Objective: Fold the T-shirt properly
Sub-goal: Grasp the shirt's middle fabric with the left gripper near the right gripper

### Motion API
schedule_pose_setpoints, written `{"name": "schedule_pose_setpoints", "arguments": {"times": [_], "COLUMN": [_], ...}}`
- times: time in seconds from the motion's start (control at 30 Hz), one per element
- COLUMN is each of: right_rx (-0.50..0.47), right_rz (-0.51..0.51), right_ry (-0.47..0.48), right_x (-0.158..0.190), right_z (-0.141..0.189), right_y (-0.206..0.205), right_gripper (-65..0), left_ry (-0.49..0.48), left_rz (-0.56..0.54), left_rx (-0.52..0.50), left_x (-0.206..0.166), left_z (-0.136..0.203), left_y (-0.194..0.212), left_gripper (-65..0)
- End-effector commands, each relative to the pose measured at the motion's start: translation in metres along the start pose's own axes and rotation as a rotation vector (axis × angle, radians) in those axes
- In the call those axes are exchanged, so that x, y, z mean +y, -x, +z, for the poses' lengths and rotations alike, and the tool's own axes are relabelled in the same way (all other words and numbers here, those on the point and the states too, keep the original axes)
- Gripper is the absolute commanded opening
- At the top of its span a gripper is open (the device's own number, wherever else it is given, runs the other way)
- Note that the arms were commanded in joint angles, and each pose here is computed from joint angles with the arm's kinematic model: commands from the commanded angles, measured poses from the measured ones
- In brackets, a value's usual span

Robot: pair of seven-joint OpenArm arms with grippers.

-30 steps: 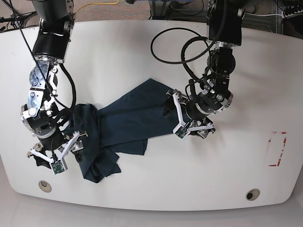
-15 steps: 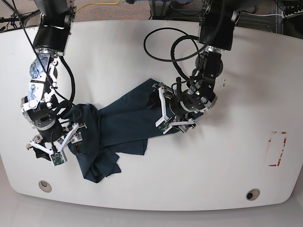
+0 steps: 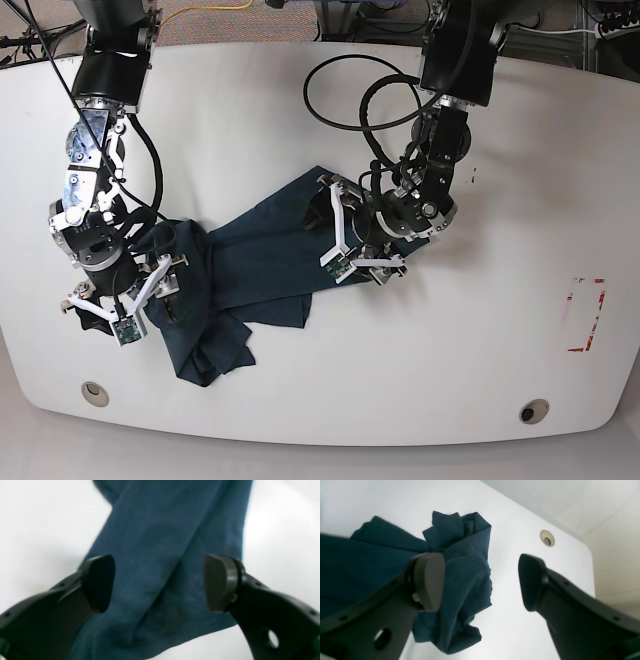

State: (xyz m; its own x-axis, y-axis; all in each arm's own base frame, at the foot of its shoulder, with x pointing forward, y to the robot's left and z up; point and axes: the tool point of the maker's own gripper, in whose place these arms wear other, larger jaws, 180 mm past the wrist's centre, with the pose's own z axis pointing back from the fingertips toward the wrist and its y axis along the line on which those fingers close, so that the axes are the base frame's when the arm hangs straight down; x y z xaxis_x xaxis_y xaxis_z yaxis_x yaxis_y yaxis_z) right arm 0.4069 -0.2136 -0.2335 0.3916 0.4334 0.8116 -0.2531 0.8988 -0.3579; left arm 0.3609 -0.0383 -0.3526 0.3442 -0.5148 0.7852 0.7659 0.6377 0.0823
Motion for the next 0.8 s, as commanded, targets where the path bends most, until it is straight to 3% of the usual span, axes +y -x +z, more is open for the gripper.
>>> {"name": "schedule_pose_setpoints", "arguments": {"times": [0.0, 0.1, 0.17, 0.43, 0.57, 0.77], "right_rx": [-0.058, -0.052, -0.047, -0.045, -0.038, -0.033], "right_rz": [0.003, 0.000, 0.003, 0.001, 0.001, -0.003], "right_ry": [0.024, 0.022, 0.009, 0.005, 0.005, -0.012], "right_x": [-0.009, -0.009, -0.005, -0.003, -0.002, 0.006], "right_z": [0.005, 0.004, 0.003, 0.003, 0.005, 0.004], "right_y": [-0.017, -0.015, -0.012, -0.010, -0.007, -0.003], "right_gripper": [-21.2, -21.2, -21.4, -21.4, -21.5, -21.8], "left_ry": [-0.037, -0.049, -0.047, -0.028, -0.014, 0.007], "left_rz": [-0.024, -0.037, -0.047, -0.049, -0.026, -0.004], "left_rx": [-0.096, -0.100, -0.048, -0.003, 0.006, -0.007], "left_x": [0.011, 0.015, 0.018, 0.019, 0.011, 0.002], "left_z": [0.011, 0.015, 0.014, 0.009, 0.003, -0.005], "left_y": [-0.034, -0.036, -0.023, -0.013, -0.013, -0.020], "left_gripper": [-16.9, -19.5, -34.3, -58.1, -65.0, -65.0]}}
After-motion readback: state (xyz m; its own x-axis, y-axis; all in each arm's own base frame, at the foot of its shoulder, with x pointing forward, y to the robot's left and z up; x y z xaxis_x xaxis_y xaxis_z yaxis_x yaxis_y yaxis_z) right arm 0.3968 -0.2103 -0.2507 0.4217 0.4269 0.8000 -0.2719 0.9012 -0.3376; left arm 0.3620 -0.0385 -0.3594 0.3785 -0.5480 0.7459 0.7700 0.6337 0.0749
